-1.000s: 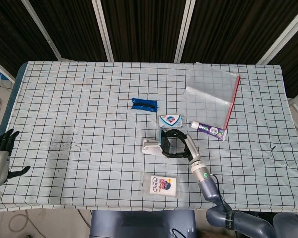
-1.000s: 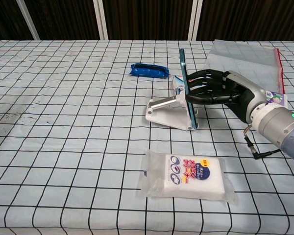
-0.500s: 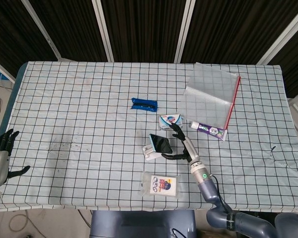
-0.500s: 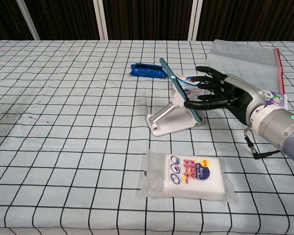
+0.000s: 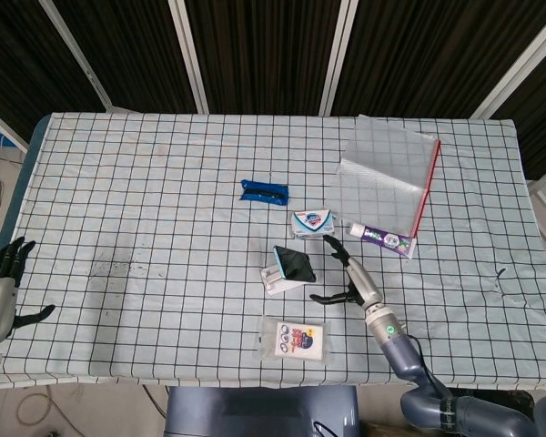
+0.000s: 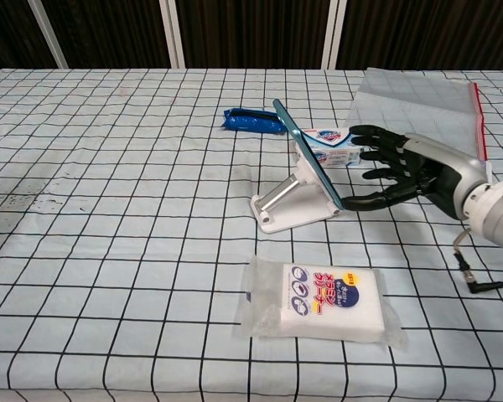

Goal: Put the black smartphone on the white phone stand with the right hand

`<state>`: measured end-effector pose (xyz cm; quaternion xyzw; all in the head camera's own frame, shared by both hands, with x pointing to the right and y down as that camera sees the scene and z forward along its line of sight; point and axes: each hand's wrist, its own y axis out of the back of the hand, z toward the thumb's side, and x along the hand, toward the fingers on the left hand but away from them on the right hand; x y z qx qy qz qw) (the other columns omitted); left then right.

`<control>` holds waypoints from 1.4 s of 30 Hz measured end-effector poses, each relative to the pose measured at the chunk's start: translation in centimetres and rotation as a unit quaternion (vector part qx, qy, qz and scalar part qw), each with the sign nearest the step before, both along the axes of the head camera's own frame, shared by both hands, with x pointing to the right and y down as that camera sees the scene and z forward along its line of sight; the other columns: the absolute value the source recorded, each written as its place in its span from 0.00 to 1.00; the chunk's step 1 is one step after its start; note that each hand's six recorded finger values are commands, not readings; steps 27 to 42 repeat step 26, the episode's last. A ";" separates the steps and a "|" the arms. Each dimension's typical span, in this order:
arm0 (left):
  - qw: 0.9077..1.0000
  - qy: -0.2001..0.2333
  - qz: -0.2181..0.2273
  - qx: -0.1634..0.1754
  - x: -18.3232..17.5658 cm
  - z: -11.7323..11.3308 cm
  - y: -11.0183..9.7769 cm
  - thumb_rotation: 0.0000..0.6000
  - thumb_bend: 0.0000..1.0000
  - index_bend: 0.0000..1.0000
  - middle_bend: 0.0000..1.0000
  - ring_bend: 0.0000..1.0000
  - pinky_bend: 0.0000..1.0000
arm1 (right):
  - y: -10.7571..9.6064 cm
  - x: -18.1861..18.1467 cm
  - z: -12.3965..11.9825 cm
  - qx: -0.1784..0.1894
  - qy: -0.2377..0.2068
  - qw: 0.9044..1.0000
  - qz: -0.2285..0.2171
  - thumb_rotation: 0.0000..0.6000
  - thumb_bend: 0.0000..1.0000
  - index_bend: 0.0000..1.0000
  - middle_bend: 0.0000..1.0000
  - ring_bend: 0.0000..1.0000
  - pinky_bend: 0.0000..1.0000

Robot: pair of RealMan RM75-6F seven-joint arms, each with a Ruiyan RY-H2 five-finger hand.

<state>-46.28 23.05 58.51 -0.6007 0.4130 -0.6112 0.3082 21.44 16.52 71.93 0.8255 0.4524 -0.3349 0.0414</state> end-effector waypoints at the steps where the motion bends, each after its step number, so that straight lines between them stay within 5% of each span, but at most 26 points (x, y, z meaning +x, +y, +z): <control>1: 1.000 0.000 0.001 0.000 0.0 0.0 0.0 1.00 0.00 0.00 0.00 0.00 0.00 | 0.0 0.4 -0.2 0.002 0.010 1.000 -0.006 1.00 0.00 0.00 0.00 0.00 0.12; 8: 1.000 -0.005 0.008 0.007 0.0 -0.4 0.2 1.00 0.00 0.00 0.00 0.00 0.00 | -0.6 4.5 -2.6 0.030 0.095 0.994 -0.048 1.00 0.00 0.00 0.00 0.00 0.12; 14: 1.000 -0.013 0.012 0.010 -0.1 -0.7 0.3 1.00 0.00 0.00 0.00 0.00 0.00 | -1.6 9.7 -6.1 0.079 0.203 0.972 -0.088 1.00 0.02 0.00 0.00 0.00 0.12; 20: 0.999 -0.025 0.020 0.011 -0.2 -0.8 0.4 1.00 0.00 0.00 0.00 0.00 0.00 | -1.2 14.9 -9.9 0.136 0.330 0.927 -0.115 1.00 0.01 0.00 0.00 0.00 0.12; 26: 0.999 -0.044 0.022 0.005 -0.4 -0.8 0.6 1.00 0.00 0.00 0.00 0.00 0.00 | 0.4 18.9 -13.0 0.182 0.451 0.863 -0.137 1.00 0.00 0.00 0.00 0.00 0.12; 42: 0.999 -0.044 0.022 0.005 -0.4 -0.8 0.6 1.00 0.00 0.00 0.00 0.00 0.00 | 0.4 18.9 -13.0 0.182 0.451 0.863 -0.137 1.00 0.00 0.00 0.00 0.00 0.12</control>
